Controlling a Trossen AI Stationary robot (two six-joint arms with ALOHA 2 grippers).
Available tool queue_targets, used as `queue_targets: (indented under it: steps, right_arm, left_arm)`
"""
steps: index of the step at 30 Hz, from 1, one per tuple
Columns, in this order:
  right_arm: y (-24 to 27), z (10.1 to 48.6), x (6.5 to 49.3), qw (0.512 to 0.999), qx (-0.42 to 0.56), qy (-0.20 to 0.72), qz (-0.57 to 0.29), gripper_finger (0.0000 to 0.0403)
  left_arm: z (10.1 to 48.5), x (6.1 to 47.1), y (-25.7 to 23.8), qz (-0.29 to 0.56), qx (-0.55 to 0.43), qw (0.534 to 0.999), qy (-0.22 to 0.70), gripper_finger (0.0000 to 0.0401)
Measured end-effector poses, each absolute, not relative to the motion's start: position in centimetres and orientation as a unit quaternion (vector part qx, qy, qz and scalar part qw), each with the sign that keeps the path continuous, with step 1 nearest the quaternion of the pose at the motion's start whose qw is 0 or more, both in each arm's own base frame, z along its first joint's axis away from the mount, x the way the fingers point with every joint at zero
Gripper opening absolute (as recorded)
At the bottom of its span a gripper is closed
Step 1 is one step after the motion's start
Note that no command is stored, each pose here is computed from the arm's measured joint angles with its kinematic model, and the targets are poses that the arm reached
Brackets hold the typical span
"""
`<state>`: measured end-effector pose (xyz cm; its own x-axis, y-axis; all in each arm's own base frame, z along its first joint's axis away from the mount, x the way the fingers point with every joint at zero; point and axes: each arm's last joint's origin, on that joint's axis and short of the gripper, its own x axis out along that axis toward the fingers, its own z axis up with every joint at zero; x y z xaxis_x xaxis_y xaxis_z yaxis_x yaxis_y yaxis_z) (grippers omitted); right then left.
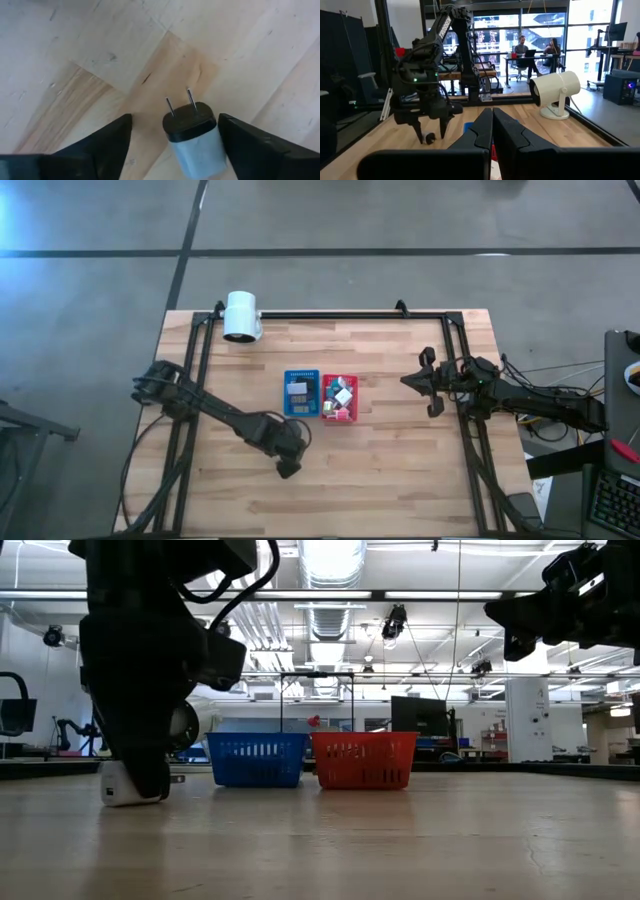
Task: Pick & Place Office items
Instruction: Put the white charger adapter into the red bin
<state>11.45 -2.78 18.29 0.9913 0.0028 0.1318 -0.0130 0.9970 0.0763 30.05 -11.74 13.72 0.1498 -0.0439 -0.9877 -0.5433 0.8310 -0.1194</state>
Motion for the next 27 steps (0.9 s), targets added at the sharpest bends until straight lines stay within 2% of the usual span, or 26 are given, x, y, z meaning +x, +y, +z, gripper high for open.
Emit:
queue_targets:
  steps: [4,9,18,27]
  right_arm:
    - [-2.8,18.3,11.4,0.997,0.039,-0.066,0.004,0.0008]
    - [-2.8,18.3,11.4,0.997,0.038,-0.066,0.004,0.0008]
    - [-2.8,18.3,11.4,0.997,0.039,-0.065,0.004,0.0008]
    - [-2.8,18.3,11.4,0.998,0.025,-0.064,0.003,0.0008]
  left_arm:
    - [13.7,30.0,-11.8,0.159,-0.223,0.722,0.636,0.0245]
    - [13.9,30.0,-11.9,0.111,-0.199,0.726,0.649,0.0125]
    - [17.3,30.3,-12.0,0.014,-0.123,0.772,0.624,0.0125]
    - [26.0,27.9,-9.5,-0.039,-0.002,0.871,0.489,0.0125]
